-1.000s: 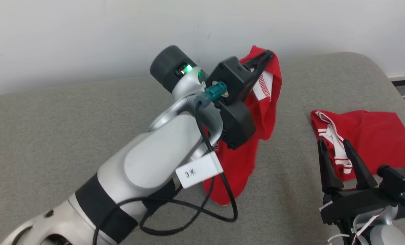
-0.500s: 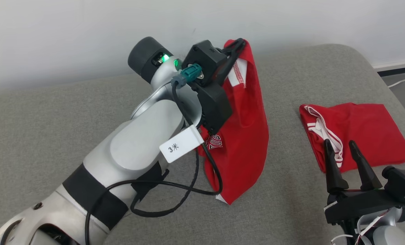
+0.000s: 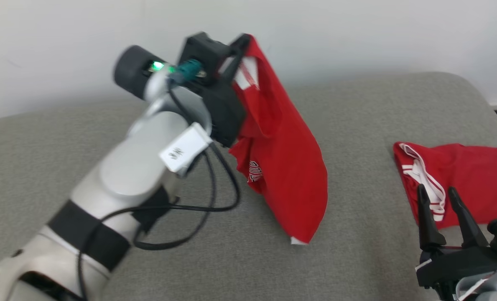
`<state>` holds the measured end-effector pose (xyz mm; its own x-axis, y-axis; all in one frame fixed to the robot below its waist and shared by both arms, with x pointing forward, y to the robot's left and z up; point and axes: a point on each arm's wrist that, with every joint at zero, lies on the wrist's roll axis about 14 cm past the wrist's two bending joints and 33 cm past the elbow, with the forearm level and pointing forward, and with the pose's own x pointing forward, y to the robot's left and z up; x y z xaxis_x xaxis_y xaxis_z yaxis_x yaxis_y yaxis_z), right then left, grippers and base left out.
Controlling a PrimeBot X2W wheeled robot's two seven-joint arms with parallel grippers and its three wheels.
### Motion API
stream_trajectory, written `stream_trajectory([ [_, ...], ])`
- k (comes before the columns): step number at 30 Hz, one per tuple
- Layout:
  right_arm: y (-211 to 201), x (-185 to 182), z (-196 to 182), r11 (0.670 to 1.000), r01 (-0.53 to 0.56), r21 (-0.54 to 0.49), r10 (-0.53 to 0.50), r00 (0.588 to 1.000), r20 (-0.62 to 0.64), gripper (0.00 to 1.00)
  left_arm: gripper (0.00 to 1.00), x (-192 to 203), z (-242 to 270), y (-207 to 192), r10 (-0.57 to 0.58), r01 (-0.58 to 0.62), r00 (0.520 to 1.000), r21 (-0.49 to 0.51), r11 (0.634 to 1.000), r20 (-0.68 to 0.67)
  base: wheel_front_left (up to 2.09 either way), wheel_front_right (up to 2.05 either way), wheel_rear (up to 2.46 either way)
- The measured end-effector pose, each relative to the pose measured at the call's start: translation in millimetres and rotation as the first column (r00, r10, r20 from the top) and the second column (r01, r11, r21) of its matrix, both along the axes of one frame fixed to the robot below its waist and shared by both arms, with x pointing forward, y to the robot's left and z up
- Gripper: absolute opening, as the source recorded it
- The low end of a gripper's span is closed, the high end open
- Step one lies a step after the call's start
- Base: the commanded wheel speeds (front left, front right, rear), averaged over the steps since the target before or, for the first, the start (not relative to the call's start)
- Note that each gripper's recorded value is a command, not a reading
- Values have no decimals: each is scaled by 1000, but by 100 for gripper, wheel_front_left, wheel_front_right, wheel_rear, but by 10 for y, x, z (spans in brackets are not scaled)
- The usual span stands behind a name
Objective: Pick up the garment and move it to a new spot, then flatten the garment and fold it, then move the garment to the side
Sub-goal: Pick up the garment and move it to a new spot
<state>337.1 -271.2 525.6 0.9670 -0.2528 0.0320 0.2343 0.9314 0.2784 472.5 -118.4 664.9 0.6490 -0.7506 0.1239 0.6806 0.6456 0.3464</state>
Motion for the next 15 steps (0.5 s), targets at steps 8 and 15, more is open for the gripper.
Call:
stream_trajectory([
  [8,117,38,-14,999,-44,-5,44,999,0,100,0,267,189,831,203,-207,977,60,977,59,0,0,0],
  [15,592,184,84,984,-175,15,175,984,35,100,0,122,220,1034,221,-229,973,141,963,70,0,0,0],
])
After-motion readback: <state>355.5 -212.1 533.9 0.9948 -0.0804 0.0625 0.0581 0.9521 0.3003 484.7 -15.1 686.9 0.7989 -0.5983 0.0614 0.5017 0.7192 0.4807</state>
